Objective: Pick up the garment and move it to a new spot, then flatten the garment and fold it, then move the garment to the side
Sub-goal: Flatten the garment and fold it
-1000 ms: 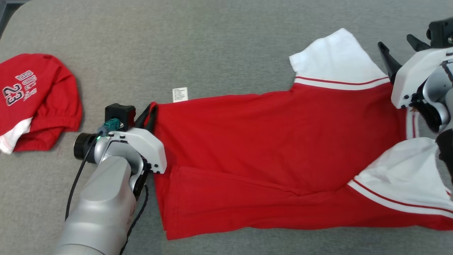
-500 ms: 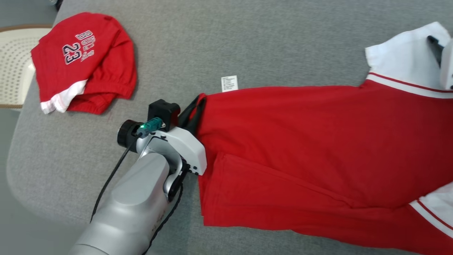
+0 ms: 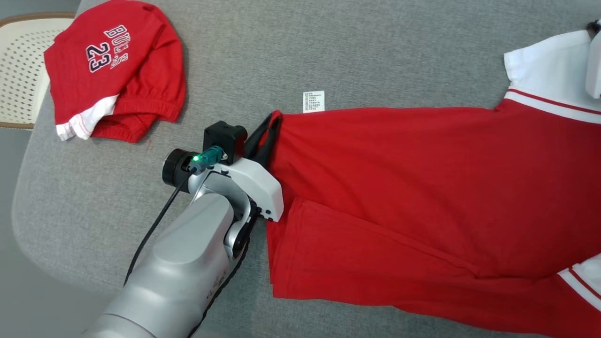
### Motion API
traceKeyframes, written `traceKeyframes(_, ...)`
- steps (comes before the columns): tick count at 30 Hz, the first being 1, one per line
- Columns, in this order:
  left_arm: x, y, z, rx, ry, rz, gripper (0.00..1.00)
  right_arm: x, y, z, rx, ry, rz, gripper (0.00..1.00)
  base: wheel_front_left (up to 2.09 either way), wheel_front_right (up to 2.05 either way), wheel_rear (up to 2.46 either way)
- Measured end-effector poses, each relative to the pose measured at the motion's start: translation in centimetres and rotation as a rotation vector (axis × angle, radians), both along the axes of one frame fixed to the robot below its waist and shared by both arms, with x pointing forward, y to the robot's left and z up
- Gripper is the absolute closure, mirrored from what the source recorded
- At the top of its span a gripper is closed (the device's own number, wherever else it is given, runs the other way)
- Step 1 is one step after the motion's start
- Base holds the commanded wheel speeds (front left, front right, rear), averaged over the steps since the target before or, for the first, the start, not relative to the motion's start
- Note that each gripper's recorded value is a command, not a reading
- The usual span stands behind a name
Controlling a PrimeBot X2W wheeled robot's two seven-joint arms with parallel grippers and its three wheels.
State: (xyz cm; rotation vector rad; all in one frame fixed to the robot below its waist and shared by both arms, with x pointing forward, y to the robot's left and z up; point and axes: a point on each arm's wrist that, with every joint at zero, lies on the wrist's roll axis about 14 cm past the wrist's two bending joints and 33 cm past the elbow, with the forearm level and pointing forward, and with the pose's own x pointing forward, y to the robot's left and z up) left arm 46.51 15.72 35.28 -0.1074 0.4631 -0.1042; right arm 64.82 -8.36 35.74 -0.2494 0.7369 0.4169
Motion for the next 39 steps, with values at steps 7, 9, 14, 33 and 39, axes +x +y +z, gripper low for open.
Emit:
traceKeyframes(7,1.6,-0.3,1.0,0.01,-0.041,-0.002,1.0,1.6,-3.3,2.4,0.008,-0.146,-0.058,1.0,0.0,0.0,0.0)
traceKeyframes(9,2.4,-0.4,1.7,0.014,-0.069,-0.004,1.0,2.1,-3.6,3.5,0.029,-0.205,-0.07,1.0,0.0,0.0,0.0)
traceKeyframes(14,5.2,-0.4,4.2,0.048,-0.161,-0.02,1.0,3.3,-5.3,6.3,0.069,-0.359,-0.11,1.0,0.0,0.0,0.0)
traceKeyframes(33,4.3,-0.8,5.0,0.065,-0.186,-0.059,1.0,-4.6,-8.5,8.4,0.344,-0.483,-0.337,1.0,0.0,0.0,0.0)
traceKeyframes(39,1.9,-1.1,5.1,0.045,-0.181,-0.055,1.0,-9.8,-10.3,8.5,0.425,-0.494,-0.408,1.0,0.0,0.0,0.0)
